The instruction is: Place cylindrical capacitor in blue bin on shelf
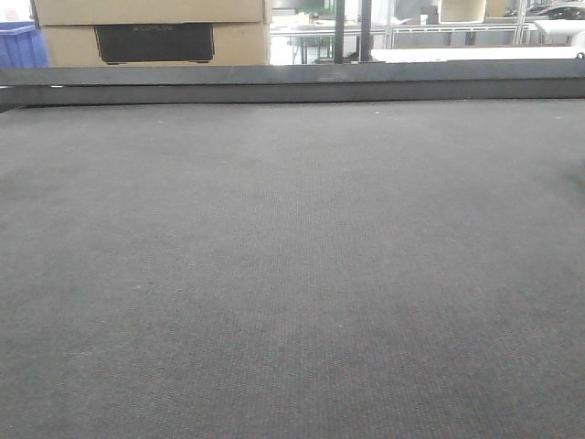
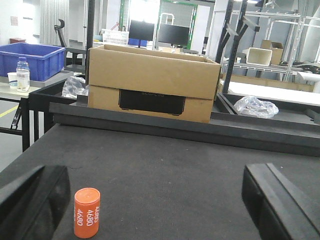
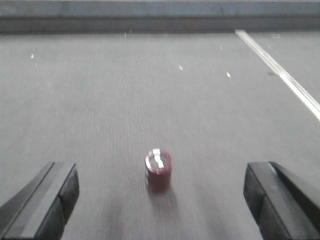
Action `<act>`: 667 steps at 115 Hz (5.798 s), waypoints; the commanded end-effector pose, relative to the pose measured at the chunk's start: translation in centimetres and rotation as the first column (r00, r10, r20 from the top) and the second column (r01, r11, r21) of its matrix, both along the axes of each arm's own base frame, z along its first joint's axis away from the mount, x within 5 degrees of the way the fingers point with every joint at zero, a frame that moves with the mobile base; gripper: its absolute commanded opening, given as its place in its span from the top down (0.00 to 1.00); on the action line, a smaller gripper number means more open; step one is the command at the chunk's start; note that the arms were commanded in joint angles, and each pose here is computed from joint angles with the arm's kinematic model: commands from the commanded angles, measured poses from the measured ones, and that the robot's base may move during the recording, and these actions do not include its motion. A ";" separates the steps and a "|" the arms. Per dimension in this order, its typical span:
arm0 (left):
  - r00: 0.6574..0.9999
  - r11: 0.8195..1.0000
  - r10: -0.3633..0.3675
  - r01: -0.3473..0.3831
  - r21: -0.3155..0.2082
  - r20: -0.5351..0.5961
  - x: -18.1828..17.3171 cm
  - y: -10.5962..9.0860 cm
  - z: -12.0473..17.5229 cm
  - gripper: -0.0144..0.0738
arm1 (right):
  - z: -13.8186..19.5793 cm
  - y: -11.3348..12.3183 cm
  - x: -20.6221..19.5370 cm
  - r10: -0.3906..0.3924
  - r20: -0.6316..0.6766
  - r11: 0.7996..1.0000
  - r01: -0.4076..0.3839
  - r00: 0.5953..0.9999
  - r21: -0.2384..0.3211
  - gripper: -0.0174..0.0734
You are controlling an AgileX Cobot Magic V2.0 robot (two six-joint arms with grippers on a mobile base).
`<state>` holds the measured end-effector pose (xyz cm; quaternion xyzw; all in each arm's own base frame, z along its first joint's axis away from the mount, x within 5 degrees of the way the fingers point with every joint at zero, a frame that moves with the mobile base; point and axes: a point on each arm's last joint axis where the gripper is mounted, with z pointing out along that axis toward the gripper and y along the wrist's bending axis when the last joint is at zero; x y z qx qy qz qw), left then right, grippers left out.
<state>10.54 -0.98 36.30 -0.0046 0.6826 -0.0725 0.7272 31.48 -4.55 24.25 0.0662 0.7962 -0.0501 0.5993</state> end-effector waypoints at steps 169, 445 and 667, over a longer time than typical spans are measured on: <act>1.000 0.998 0.003 -0.005 0.069 0.019 0.1 0.0 0.3 0.15 | -13.0 -2.7 10.3 -0.049 0.136 0.997 0.056 0.990 -0.047 0.70; 0.907 0.969 0.211 -0.244 -0.047 -0.364 32.8 4.3 -22.1 0.15 | 3.3 3.7 5.3 0.156 0.126 0.986 -0.147 0.980 -0.081 0.99; 0.916 0.987 -0.118 0.150 0.056 -0.385 2.3 -2.1 3.0 0.96 | 15.1 6.8 -21.1 0.362 -0.056 0.926 -0.352 0.931 0.135 0.98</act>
